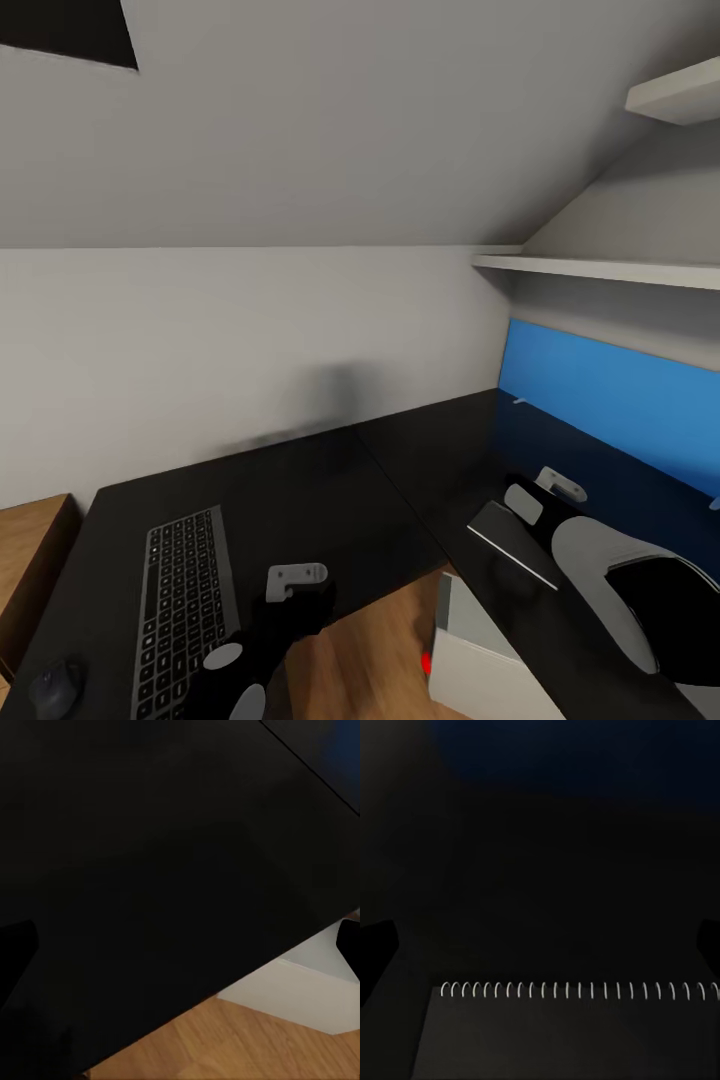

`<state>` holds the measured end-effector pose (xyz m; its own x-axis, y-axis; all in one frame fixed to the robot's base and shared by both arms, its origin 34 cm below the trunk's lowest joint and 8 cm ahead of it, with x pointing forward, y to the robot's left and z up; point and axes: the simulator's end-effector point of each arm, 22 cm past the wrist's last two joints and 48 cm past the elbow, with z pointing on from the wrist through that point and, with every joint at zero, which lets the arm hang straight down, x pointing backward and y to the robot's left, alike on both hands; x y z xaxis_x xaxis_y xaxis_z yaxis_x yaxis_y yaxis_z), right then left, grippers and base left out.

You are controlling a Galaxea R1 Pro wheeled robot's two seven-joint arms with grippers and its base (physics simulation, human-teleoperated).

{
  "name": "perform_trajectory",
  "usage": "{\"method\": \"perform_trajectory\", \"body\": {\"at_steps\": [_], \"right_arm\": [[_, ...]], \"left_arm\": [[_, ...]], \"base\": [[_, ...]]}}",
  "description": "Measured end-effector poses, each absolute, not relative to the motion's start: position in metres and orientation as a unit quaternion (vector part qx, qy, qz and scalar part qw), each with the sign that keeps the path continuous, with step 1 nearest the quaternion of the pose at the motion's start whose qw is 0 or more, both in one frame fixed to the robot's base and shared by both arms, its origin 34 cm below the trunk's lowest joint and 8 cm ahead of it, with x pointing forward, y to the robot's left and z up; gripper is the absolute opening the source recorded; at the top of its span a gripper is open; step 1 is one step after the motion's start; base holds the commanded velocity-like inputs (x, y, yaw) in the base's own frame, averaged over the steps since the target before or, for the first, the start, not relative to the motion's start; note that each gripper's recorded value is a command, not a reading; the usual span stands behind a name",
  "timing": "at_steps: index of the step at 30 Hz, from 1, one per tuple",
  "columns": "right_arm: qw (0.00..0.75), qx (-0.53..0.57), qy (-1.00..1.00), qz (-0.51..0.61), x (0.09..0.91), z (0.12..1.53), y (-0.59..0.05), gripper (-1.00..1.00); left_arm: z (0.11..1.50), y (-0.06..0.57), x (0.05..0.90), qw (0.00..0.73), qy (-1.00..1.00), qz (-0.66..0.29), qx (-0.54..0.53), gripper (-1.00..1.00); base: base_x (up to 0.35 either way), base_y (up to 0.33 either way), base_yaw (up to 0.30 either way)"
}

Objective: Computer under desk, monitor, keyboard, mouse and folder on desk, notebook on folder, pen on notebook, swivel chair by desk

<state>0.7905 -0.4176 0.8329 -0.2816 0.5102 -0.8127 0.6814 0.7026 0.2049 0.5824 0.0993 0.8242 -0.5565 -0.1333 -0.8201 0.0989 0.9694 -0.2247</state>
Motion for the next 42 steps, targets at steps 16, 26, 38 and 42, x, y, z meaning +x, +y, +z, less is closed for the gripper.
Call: {"method": "perform_trajectory", "body": {"at_steps": [16, 26, 38, 42], "right_arm": [[0.466, 0.374, 0.796, -0.095, 0.789, 0.833, -0.421, 1.0], [0.468, 0.373, 0.795, -0.095, 0.789, 0.82, -0.422, 1.0], [0.465, 0.376, 0.796, -0.097, 0.786, 0.798, -0.426, 1.0], [0.465, 0.376, 0.796, -0.097, 0.785, 0.791, -0.427, 1.0]], "left_arm": [[0.83, 0.097, 0.584, 0.479, 0.869, -0.128, -0.01, 1.0], [0.84, 0.1, 0.596, 0.527, 0.837, -0.141, -0.037, 1.0], [0.82, 0.099, 0.595, 0.53, 0.835, -0.142, -0.038, 1.0], [0.813, 0.099, 0.594, 0.53, 0.835, -0.142, -0.038, 1.0]], "base": [[0.102, 0.0, 0.0], [0.002, 0.0, 0.0], [0.0, 0.0, 0.0], [0.0, 0.0, 0.0]]}}
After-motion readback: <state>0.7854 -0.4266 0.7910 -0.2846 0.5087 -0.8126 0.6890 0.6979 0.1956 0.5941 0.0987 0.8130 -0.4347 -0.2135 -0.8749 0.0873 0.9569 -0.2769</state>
